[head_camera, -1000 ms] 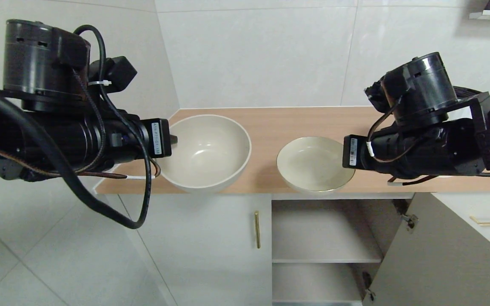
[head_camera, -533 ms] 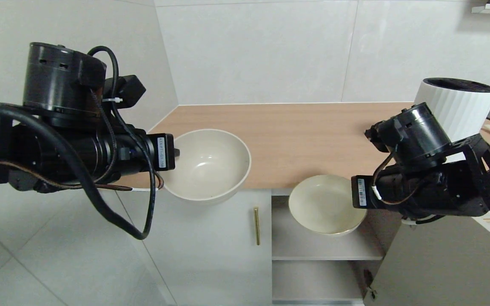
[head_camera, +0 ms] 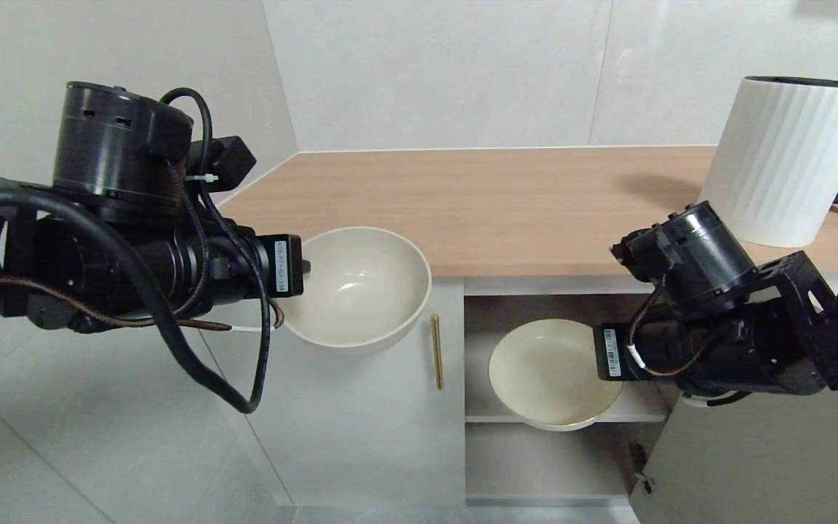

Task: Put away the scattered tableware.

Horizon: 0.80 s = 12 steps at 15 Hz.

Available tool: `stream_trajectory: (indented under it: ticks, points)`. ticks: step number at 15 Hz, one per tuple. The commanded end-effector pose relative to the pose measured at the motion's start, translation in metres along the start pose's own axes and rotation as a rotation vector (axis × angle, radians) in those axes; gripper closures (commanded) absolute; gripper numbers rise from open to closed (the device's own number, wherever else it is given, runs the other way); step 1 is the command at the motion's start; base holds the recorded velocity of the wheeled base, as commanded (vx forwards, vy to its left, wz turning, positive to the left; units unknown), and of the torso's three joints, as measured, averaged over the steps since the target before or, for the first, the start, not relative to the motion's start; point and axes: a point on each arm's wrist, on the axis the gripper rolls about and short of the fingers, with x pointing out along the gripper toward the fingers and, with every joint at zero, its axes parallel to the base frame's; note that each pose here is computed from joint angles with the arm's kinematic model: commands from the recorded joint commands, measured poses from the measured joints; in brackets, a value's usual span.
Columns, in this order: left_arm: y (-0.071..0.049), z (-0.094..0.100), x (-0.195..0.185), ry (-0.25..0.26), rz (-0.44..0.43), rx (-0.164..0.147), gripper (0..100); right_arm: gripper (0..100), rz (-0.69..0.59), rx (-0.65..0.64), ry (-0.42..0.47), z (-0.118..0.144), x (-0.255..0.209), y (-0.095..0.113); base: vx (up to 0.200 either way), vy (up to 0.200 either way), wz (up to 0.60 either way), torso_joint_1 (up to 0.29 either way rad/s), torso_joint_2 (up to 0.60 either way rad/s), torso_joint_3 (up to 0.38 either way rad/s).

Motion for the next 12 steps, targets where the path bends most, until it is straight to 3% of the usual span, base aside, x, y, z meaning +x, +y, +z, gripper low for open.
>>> stream_trajectory:
  ticks: [1, 6, 8, 12]
  points:
    - [-0.001, -0.001, 0.001, 0.003, -0.001, 0.002, 100, 100, 0.001, -0.017, 0.019, -0.004, 0.005, 0.005, 0.0, 0.0, 0.0, -0.1, 0.49, 0.349]
    - [-0.004, -0.004, -0.006, 0.002, -0.017, 0.015, 100, 100, -0.001, -0.031, 0.039, -0.009, 0.011, 0.009, 0.0, 0.0, 0.0, -0.066, 0.44, 0.371]
    - [-0.003, -0.006, -0.006, 0.01, -0.014, 0.038, 100, 100, -0.007, -0.036, 0.051, -0.011, 0.015, 0.01, 0.0, 0.0, 0.0, -0.012, 0.19, 0.161]
    - [-0.003, -0.007, -0.006, 0.013, -0.014, 0.04, 100, 100, -0.009, -0.049, 0.069, -0.015, 0.021, 0.014, 0.0, 0.0, 0.0, -0.001, 0.02, 0.021]
